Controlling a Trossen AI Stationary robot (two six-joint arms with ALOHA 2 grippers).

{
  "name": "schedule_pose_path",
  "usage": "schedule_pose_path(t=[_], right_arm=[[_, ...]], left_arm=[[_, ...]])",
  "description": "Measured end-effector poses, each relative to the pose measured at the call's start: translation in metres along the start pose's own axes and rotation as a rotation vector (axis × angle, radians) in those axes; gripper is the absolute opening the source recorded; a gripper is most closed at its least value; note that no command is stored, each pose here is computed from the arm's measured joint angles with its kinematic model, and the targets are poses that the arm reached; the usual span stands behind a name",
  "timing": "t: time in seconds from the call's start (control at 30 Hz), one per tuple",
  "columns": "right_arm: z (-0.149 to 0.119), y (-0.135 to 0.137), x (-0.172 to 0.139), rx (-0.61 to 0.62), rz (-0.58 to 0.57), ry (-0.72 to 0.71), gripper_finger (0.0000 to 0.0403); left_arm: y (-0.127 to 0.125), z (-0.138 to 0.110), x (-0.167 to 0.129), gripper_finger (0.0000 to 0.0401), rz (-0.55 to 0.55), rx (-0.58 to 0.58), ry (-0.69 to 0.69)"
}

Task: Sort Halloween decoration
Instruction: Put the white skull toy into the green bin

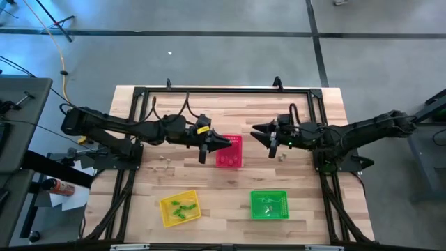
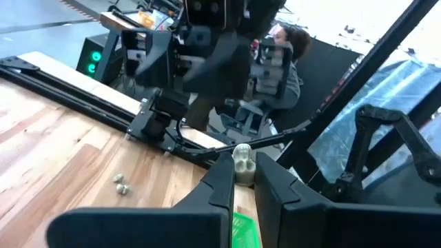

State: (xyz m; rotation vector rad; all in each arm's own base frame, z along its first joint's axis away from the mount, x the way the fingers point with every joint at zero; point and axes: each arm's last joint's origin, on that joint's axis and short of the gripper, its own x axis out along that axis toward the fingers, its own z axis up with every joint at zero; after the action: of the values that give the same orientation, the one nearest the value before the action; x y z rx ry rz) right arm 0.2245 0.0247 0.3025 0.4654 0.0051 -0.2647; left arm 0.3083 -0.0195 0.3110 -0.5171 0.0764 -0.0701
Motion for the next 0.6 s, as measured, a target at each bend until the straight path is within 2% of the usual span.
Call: schedule_pose_path(t=[0.13,0.23,0.33,0.6], right_arm=[[0.013,0.0,-0.013,0.025,0.026,-0.049,0.017],[0.021,0.0,-0.022,0.042,0.043,-0.084,0.017],[0.027,-0.001,-0.031,0.048,0.051,-0.097,0.017],[0.031,-0.006,-0.044,0.038,0.038,-0.076,0.017]], left_arm=[[0.001,-0.002,0.011,0.0014,-0.002,0.074,0.053],[0.0,-0.003,0.03,0.0014,-0.014,0.135,0.122],[-0.003,-0.009,0.056,0.0014,-0.075,0.189,0.186],[-0.025,-0.049,0.123,0.0014,-0.207,0.418,0.272]])
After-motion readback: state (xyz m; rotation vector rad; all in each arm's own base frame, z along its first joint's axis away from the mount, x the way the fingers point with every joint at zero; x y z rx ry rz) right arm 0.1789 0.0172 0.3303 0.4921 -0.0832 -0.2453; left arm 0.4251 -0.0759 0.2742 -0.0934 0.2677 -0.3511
